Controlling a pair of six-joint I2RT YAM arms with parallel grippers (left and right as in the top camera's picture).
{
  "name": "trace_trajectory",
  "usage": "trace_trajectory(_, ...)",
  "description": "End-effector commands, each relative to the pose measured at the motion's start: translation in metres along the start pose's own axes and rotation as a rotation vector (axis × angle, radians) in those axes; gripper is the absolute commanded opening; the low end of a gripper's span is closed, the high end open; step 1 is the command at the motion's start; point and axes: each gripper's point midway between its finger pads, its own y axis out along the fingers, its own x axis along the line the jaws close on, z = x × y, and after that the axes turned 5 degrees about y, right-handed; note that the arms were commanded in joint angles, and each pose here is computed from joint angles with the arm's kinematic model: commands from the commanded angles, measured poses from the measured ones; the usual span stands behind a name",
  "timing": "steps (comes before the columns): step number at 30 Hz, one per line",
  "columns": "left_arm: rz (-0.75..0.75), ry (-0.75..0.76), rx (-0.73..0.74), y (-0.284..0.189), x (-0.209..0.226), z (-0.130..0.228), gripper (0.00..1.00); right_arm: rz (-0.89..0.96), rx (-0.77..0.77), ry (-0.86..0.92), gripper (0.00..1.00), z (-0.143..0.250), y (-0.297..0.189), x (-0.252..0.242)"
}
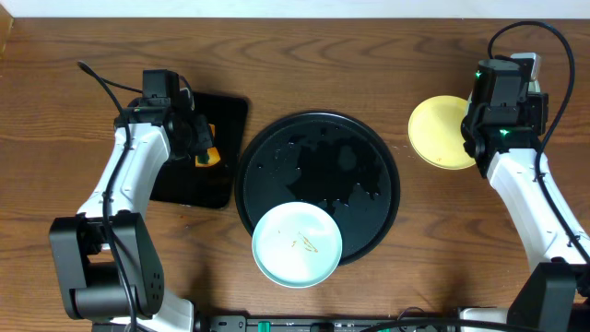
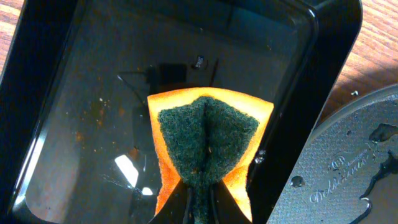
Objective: Clean dirty plates on tray and stack at the side
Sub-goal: 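Lift the pale green plate with the right gripper and stack it on the yellow plate, then open the right gripper and move it back to the round tray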
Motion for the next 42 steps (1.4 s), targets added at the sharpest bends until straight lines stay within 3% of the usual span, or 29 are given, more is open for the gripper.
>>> trace_trajectory(1, -0.006, 0.011, 0.017, 0.005, 0.003, 0.004, 0.08, 0.015, -0.014, 0.081, 0.01, -0.008, -0.002, -0.013)
trace_trajectory(23, -0.006, 0.011, 0.016, 0.005, 0.003, 0.004, 0.08, 0.015, -0.015, 0.091, 0.01, -0.008, -0.002, -0.013)
trace_trajectory(27, -0.006, 0.011, 0.017, 0.005, 0.003, 0.004, 0.08, -0.053, -0.007, 0.098, 0.01, -0.006, 0.000, 0.000)
trace_trajectory(35, -0.006, 0.011, 0.016, 0.005, 0.003, 0.004, 0.08, -0.215, 0.181, 0.270, 0.01, 0.041, 0.030, 0.039)
trace_trajectory(42, -0.006, 0.011, 0.017, 0.005, 0.003, 0.004, 0.08, -0.209, 0.280, 0.331, 0.01, 0.070, 0.048, 0.063)
